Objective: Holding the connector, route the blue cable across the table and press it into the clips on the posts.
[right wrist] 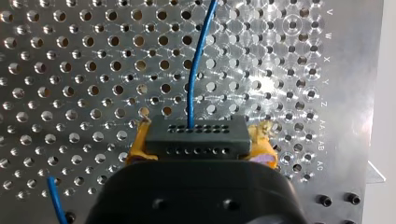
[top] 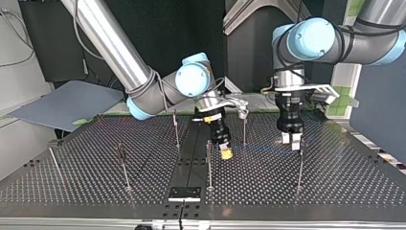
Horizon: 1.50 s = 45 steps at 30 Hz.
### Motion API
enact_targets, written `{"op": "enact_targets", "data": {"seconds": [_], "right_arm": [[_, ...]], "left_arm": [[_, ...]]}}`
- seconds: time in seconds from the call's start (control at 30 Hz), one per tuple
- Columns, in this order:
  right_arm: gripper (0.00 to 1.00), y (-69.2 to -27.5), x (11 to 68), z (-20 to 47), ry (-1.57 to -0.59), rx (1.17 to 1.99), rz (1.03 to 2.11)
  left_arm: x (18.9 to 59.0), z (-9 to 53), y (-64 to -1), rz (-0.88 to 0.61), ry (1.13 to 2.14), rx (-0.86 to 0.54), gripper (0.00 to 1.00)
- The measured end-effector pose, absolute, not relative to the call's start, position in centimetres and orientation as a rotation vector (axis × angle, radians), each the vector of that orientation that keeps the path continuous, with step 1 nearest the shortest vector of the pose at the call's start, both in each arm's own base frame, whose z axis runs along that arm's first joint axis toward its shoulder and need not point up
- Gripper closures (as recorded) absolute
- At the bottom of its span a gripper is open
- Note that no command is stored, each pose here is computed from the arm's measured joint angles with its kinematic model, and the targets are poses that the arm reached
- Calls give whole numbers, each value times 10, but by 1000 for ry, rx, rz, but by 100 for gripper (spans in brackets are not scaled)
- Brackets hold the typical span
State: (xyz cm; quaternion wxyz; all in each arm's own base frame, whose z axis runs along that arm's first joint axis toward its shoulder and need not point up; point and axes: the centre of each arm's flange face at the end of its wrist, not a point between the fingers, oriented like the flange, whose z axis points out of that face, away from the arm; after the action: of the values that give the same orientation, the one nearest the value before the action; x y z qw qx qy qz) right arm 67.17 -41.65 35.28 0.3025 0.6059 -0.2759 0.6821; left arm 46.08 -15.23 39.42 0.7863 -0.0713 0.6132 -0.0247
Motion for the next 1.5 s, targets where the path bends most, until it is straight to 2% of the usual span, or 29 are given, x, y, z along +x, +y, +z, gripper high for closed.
{"op": "enact_targets", "data": {"seconds": [0.3,0.7,1.03,1.07,1.1,1.13,1.17,1.2,1.23,1.27,1.3,1.37,1.4,1.47,1.5], "right_arm": [[100,-421,669,353,-736,1604,1803],[100,-425,666,352,-740,1600,1799],[100,-425,666,351,-742,1605,1795],[100,-425,666,351,-742,1606,1794],[100,-425,666,351,-742,1606,1794],[100,-425,666,351,-742,1607,1794],[100,-425,666,351,-742,1607,1794],[100,-425,666,351,-742,1607,1794],[100,-425,666,351,-741,1607,1793],[100,-425,666,351,-741,1608,1793],[100,-425,666,351,-741,1609,1792],[100,-425,666,351,-741,1609,1792],[100,-425,666,351,-741,1610,1791],[100,-425,666,351,-742,1611,1790],[100,-425,666,351,-742,1611,1790]], "left_arm": [[480,377,-159,-35,1356,-149,0],[504,390,-169,-42,1317,-150,0],[528,380,-170,-12,1344,-168,0],[529,379,-170,-10,1345,-170,9],[529,379,-170,-9,1345,-173,9],[529,378,-170,-8,1346,-175,18],[529,378,-170,-8,1347,-177,33],[530,378,-170,-9,1348,-178,33],[529,378,-170,-11,1348,-180,42],[529,377,-170,-12,1348,-181,60],[529,377,-170,-13,1349,-182,60],[529,377,-170,-15,1349,-184,84],[529,377,-170,-16,1349,-185,84],[529,377,-170,-17,1351,-187,100],[529,377,-170,-18,1351,-188,100]]}}
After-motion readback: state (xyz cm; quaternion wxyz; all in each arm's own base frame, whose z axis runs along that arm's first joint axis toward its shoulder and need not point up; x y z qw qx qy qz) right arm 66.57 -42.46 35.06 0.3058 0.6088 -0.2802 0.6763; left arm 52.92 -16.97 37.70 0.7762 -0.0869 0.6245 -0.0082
